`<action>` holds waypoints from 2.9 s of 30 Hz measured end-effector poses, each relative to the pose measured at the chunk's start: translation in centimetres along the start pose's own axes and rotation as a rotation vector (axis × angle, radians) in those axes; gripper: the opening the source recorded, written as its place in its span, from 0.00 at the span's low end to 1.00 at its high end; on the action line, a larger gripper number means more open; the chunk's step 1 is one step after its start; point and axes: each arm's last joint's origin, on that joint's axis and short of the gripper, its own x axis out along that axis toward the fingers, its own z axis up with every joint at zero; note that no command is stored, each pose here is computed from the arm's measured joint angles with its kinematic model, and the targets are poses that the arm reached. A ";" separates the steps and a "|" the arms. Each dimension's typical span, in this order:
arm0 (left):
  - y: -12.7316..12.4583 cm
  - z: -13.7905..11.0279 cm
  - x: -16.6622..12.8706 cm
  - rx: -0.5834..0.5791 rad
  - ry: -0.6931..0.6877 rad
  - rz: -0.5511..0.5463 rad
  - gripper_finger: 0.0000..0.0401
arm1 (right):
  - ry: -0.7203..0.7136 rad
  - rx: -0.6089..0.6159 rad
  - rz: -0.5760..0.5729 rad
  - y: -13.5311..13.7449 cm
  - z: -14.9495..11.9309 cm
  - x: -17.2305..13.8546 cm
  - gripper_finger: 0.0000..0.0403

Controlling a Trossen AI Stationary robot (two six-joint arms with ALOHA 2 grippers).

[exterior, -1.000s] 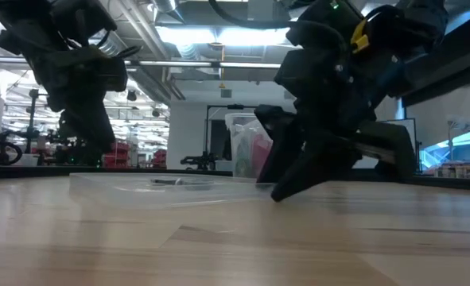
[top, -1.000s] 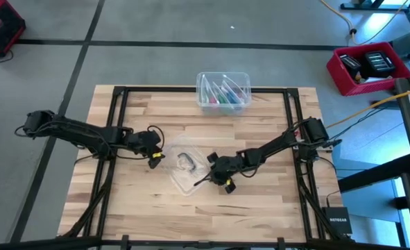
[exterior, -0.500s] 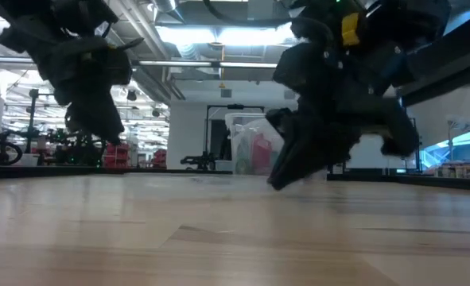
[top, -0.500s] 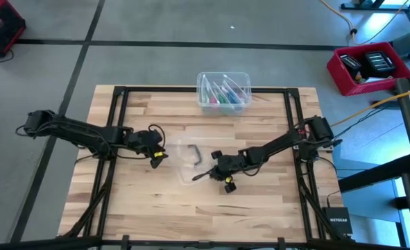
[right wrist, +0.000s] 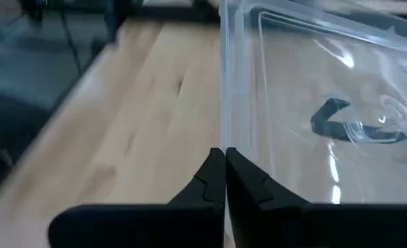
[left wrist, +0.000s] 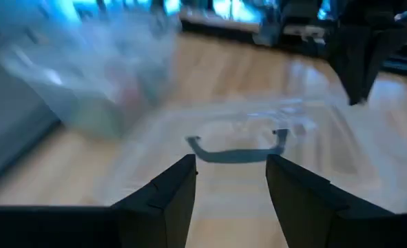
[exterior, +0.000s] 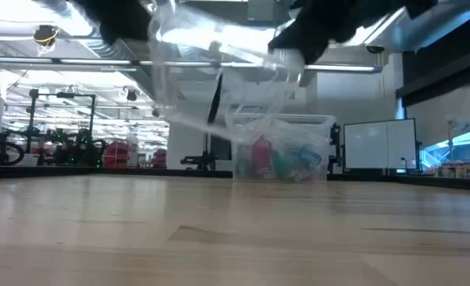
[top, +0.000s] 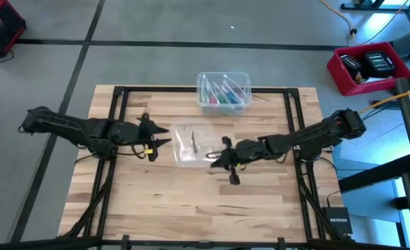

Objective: Roll bandage
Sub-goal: Close the transparent bin

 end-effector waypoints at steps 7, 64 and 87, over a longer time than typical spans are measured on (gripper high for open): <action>-1.0 1.3 -1.4 0.189 -0.131 0.154 0.42 | -0.150 0.131 -0.083 -0.3 2.4 -3.4 0.00; -3.5 4.8 8.8 0.475 -0.532 0.494 0.42 | -0.537 0.201 -0.112 -0.2 10.2 -7.0 0.00; -2.6 5.7 8.4 0.773 -0.311 0.582 0.06 | -0.259 -0.045 -0.496 -1.1 10.7 -9.8 0.30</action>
